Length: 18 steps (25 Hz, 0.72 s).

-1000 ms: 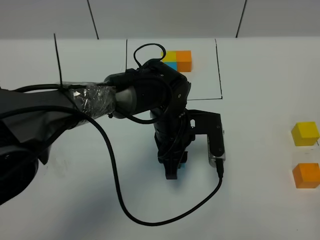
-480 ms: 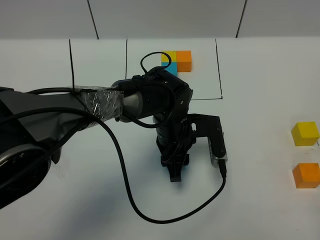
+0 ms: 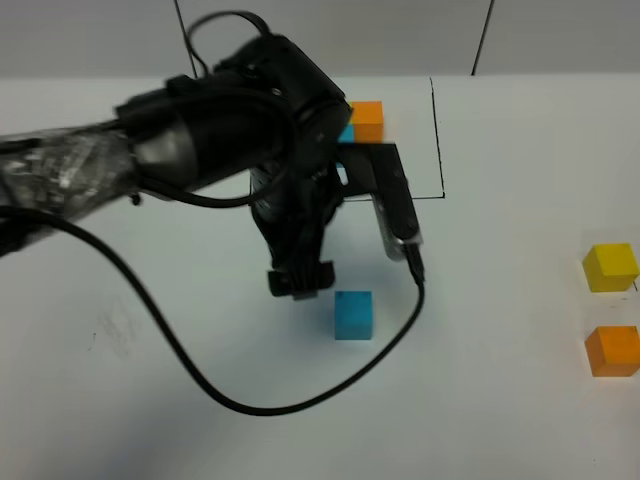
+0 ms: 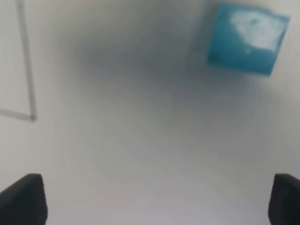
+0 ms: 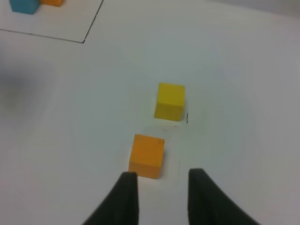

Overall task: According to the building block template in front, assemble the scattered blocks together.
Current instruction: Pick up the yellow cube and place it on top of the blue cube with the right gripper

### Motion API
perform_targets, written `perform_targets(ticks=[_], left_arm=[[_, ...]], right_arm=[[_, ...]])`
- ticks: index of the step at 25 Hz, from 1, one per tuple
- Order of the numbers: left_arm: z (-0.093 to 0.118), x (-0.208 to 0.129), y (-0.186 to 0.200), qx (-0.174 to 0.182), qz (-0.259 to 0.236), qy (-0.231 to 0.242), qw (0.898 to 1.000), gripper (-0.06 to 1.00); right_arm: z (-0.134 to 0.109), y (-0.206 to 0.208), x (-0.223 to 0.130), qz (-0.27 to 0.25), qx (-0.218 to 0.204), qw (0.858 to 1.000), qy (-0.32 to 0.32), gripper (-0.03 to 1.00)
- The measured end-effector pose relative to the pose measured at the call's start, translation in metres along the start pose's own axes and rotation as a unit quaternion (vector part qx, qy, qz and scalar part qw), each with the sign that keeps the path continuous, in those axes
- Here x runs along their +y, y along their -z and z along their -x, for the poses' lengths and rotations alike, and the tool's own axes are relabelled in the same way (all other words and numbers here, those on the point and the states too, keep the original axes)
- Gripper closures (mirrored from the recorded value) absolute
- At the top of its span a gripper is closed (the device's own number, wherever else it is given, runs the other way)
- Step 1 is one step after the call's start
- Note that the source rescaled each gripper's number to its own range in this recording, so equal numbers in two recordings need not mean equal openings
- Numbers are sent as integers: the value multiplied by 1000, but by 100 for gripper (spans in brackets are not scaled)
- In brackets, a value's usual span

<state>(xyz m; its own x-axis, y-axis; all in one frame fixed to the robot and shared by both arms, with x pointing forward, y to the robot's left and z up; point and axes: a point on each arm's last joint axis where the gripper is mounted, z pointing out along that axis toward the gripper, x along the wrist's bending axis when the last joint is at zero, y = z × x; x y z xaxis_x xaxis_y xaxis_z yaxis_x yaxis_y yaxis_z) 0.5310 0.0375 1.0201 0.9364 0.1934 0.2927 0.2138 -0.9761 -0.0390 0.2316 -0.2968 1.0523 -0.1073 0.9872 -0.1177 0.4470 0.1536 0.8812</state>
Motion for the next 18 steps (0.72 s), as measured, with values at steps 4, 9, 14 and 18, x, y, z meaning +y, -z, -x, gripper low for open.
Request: perform_targets(ticks=[4, 9, 14, 18], left_arm=[[-18, -44, 70, 119, -19, 54, 991, 4], [-17, -105, 162, 216, 72, 143, 963, 18], [11, -189, 243, 269, 196, 232, 914, 25], [46, -263, 286, 301, 289, 288, 862, 25]], right_arm=[[0, 0, 0, 0, 0, 1000, 0, 97], [0, 0, 0, 0, 0, 1000, 0, 97], [0, 0, 0, 0, 0, 1000, 0, 97], [0, 0, 0, 0, 0, 1000, 0, 97]])
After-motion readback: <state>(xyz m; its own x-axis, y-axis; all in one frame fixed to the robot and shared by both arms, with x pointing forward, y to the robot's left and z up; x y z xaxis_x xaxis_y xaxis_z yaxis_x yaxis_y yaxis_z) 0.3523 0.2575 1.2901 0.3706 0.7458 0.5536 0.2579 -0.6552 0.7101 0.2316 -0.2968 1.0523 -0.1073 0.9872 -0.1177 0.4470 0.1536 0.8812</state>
